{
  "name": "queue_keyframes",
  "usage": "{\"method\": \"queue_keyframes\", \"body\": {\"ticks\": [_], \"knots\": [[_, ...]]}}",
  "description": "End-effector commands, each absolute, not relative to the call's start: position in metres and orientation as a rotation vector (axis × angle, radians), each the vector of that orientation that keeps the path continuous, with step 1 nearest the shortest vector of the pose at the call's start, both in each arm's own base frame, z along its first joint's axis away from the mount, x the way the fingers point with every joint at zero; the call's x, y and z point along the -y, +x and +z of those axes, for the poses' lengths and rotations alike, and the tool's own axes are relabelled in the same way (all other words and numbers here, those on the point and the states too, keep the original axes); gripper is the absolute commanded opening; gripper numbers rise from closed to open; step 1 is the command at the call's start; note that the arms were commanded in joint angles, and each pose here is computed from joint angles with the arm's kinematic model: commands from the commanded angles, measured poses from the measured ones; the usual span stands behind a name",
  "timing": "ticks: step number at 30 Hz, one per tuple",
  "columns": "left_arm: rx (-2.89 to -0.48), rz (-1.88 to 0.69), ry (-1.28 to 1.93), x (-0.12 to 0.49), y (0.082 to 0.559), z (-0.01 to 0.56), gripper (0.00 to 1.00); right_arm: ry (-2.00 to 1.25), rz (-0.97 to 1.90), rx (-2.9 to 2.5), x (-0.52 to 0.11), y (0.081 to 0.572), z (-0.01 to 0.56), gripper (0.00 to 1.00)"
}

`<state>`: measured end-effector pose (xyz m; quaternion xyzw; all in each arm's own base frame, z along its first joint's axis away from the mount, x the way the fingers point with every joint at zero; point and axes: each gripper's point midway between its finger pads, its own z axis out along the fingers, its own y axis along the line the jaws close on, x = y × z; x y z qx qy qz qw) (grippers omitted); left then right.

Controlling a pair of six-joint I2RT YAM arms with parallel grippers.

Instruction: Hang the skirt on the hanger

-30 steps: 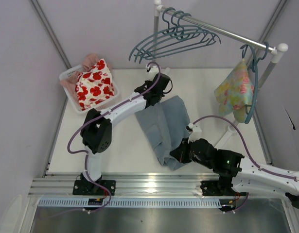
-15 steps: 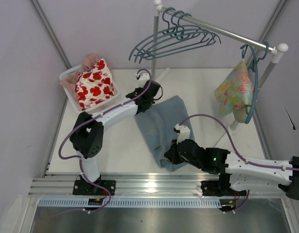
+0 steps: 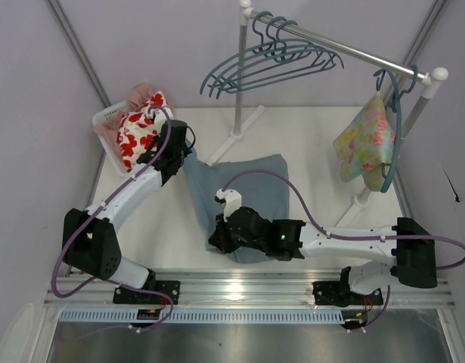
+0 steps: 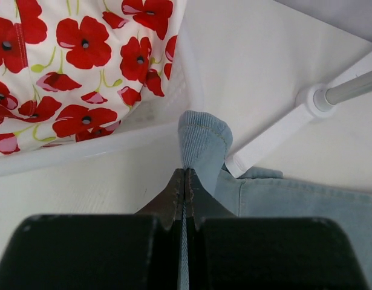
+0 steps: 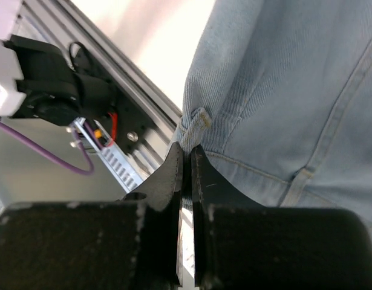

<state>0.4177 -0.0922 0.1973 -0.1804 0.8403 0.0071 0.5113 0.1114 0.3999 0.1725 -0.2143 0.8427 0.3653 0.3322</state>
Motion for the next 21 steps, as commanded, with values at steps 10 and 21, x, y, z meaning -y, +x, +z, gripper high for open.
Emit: {"method": "queue_keyframes", "body": {"ticks": [10, 21], "knots": [[-1.966, -0.069, -0.179, 0.196, 0.450, 0.233, 0.00, -0.321, 0.929, -2.107, -0.346, 0.131, 0.198, 0.00], [-1.967, -0.135, -0.048, 0.314, 0.451, 0.236, 0.00, -0.123, 0.862, -2.176, -0.264, 0.115, 0.160, 0.00]]}}
